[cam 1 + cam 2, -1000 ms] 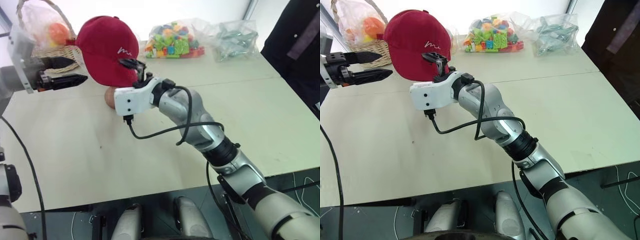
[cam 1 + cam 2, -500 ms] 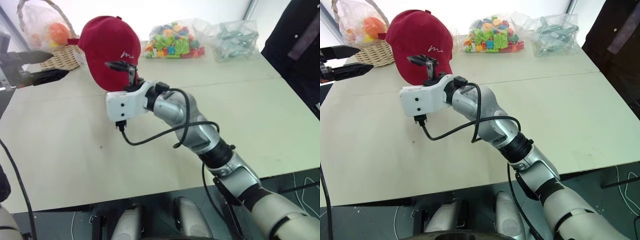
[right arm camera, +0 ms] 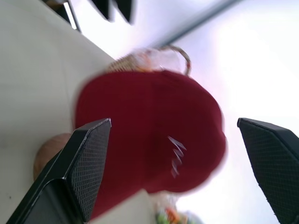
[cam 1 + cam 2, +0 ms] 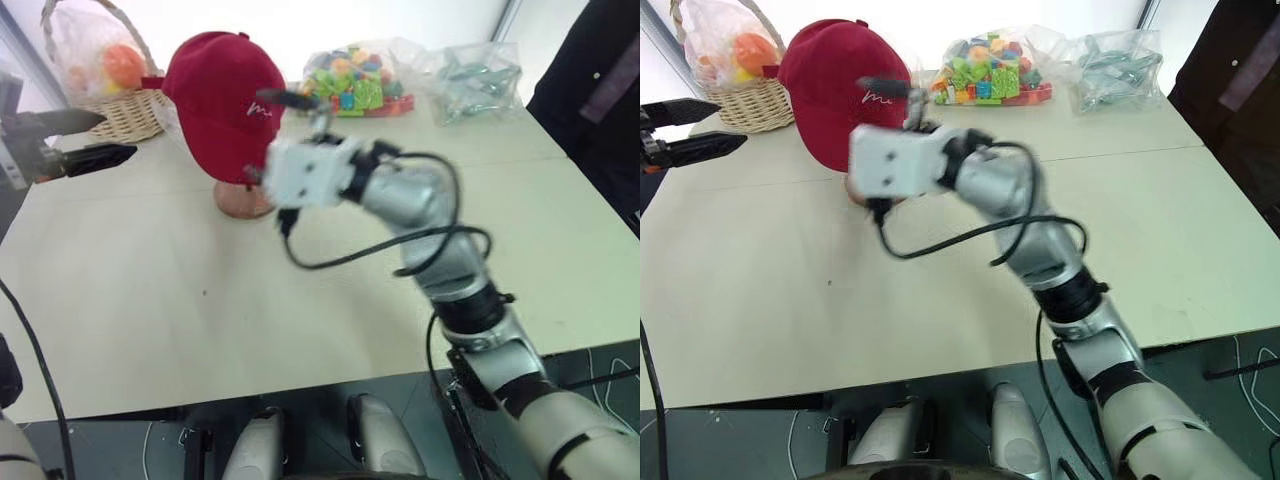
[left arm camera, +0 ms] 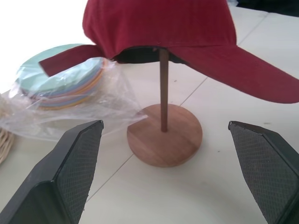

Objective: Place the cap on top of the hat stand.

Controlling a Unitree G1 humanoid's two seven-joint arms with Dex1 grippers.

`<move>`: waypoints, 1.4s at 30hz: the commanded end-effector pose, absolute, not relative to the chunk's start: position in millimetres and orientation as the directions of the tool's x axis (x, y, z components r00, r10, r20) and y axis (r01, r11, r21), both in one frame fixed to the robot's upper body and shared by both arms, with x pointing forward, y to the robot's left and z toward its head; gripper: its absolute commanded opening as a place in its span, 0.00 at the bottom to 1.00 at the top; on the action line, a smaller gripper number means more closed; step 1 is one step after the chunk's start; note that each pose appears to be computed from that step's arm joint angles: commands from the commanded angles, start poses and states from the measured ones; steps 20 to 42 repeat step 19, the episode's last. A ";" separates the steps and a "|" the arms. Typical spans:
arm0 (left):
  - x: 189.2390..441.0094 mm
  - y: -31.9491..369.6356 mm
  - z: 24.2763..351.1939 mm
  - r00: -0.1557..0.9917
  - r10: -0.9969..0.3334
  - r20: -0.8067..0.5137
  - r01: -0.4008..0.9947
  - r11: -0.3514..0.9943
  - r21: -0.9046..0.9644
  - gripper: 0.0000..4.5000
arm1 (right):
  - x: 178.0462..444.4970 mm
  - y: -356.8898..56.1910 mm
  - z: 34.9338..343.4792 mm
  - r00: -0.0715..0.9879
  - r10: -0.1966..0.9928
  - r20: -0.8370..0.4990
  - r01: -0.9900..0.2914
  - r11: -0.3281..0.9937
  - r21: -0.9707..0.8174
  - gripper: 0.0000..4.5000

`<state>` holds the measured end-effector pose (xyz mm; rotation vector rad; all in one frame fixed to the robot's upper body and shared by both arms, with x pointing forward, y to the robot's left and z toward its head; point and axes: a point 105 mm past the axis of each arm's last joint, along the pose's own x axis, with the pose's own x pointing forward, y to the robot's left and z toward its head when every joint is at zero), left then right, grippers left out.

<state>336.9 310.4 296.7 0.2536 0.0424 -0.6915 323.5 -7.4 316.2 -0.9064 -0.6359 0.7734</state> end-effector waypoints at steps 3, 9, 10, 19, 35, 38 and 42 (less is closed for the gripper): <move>325.9 322.0 300.8 0.795 -0.600 -0.093 0.604 0.769 0.209 1.00 | 303.4 -62.7 383.7 0.571 0.767 0.293 -0.454 0.592 -0.666 0.98; 337.1 324.1 284.9 0.856 -0.514 -0.051 0.511 0.830 0.222 1.00 | 322.1 -139.2 371.7 0.674 0.721 0.163 -0.548 0.635 -0.545 0.98; 339.7 323.3 278.3 0.870 -0.491 -0.050 0.488 0.840 0.239 1.00 | 324.0 -151.4 358.0 0.670 0.735 0.106 -0.604 0.622 -0.498 0.98; 336.3 325.6 233.7 0.957 -0.291 0.007 0.287 0.946 0.152 1.00 | 342.0 -236.9 293.6 0.722 0.687 -0.080 -0.680 0.683 -0.266 0.98; 336.3 325.6 233.7 0.957 -0.291 0.007 0.287 0.946 0.152 1.00 | 342.0 -236.9 293.6 0.722 0.687 -0.080 -0.680 0.683 -0.266 0.98; 336.3 325.6 233.7 0.957 -0.291 0.007 0.287 0.946 0.152 1.00 | 342.0 -236.9 293.6 0.722 0.687 -0.080 -0.680 0.683 -0.266 0.98; 336.3 325.6 233.7 0.957 -0.291 0.007 0.287 0.946 0.152 1.00 | 342.0 -236.9 293.6 0.722 0.687 -0.080 -0.680 0.683 -0.266 0.98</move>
